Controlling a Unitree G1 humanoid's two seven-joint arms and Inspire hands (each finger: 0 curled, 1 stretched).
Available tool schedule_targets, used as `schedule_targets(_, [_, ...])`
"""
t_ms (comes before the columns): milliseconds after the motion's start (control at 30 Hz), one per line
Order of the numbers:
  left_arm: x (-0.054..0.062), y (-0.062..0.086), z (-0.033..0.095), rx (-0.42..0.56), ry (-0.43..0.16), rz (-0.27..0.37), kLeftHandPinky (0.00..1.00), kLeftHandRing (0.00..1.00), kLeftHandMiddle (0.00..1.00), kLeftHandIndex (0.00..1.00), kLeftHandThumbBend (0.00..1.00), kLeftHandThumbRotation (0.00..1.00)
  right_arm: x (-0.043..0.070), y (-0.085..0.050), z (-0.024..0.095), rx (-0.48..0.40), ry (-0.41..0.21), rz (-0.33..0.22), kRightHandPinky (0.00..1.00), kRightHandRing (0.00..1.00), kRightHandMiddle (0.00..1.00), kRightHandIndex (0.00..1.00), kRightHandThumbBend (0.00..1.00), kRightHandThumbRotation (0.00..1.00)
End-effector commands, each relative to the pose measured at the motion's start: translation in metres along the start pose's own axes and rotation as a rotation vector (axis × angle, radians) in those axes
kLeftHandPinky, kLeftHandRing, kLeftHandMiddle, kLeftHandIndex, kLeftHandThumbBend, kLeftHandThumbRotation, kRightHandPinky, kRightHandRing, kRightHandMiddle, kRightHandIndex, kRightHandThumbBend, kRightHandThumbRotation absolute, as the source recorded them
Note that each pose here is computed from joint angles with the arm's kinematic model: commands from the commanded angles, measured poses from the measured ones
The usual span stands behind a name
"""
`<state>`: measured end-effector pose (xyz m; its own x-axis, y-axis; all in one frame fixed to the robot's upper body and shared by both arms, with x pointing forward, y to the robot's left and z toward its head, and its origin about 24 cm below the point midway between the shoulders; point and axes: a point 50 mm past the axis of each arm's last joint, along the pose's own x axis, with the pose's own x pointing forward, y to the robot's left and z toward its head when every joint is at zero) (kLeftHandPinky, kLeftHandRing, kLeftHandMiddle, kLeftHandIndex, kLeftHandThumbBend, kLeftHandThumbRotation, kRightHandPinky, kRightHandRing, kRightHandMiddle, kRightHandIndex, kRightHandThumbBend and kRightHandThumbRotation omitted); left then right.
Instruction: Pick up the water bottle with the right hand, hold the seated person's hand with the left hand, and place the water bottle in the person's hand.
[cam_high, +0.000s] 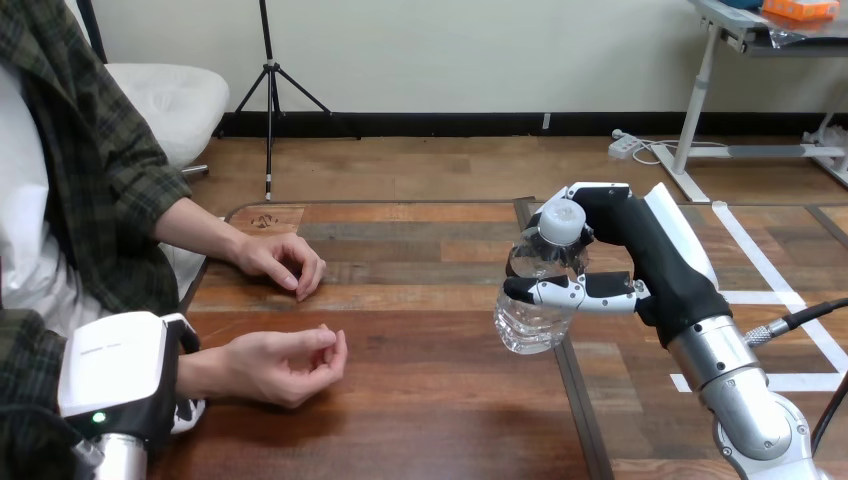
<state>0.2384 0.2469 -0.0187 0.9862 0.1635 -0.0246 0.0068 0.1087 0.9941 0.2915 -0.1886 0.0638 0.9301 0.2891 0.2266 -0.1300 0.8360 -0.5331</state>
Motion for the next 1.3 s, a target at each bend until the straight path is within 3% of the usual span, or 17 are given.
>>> schedule_targets(0, [-0.002, -0.012, 0.032, -0.094, -0.106, -0.024, 0.46, 0.49, 0.53, 0.56, 0.80, 0.00, 0.017, -0.022, 0.027, -0.032, -0.128, -0.066, 0.39, 0.43, 0.46, 0.42, 0.68, 0.00])
schedule_targets(633, [-0.001, -0.013, 0.038, -0.106, -0.150, -0.007, 0.39, 0.43, 0.48, 0.52, 0.84, 0.00, 0.021, -0.020, 0.029, -0.026, -0.128, -0.059, 0.40, 0.44, 0.46, 0.42, 0.67, 0.00])
schedule_targets(1267, [-0.002, -0.012, 0.043, -0.138, -0.169, -0.002, 0.41, 0.45, 0.49, 0.50, 0.84, 0.00, 0.020, -0.022, 0.030, -0.045, -0.133, -0.059, 0.41, 0.45, 0.46, 0.42, 0.67, 0.00])
